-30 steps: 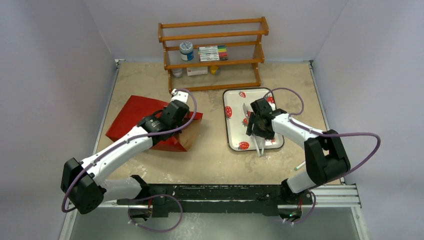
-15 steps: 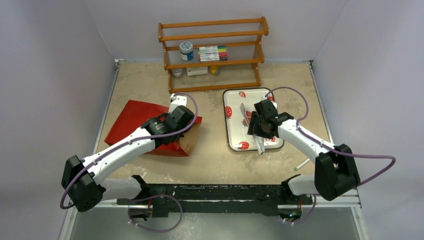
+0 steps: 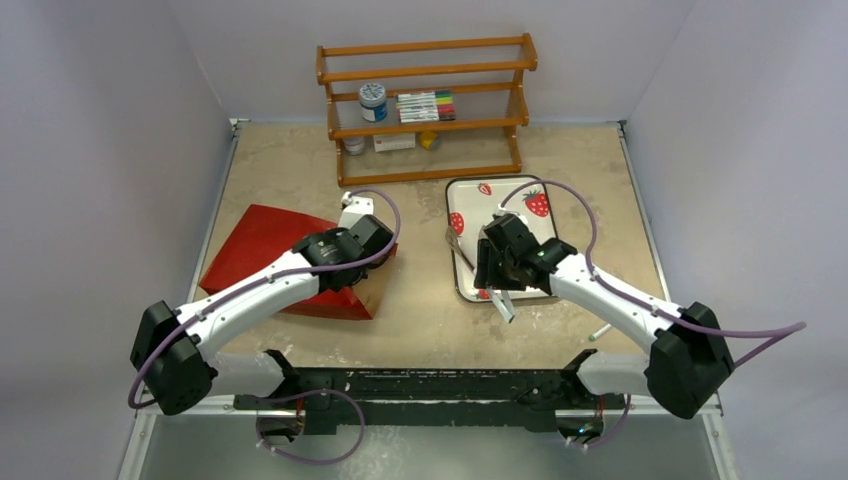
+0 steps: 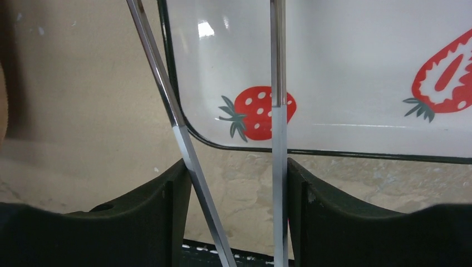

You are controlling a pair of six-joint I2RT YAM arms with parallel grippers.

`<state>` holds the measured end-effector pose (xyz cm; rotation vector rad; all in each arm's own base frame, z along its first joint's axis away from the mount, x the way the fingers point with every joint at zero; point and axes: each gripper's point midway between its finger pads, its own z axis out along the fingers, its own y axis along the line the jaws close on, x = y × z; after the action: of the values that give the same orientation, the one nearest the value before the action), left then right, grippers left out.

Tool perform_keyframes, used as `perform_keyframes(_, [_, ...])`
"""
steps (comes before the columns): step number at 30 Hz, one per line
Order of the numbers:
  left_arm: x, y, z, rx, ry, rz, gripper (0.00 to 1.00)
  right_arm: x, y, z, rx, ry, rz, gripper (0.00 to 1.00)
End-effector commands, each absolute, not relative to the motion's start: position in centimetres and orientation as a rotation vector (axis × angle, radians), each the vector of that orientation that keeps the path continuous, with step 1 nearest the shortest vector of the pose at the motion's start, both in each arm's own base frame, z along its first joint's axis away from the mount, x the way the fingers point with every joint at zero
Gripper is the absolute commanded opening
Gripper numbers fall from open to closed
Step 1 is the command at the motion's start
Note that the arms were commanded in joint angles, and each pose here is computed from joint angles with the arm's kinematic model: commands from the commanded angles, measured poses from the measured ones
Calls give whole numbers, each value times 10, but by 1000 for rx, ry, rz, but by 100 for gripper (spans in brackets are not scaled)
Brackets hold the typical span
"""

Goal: Take the fake bread out of the paper bag
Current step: Pick up the clamp from the container, then take out the fake bread from the paper bag.

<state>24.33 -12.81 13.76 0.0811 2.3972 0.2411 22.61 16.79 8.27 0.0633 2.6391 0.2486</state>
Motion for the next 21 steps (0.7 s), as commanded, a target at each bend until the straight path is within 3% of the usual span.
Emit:
perform_keyframes(1, [247,-131,147,45,2387,238,0,219,174,100,89,2608,328,58])
perform_keyframes(21, [258,-144,146,97,2376,220,0,150,250,145,-242,2601,579,55])
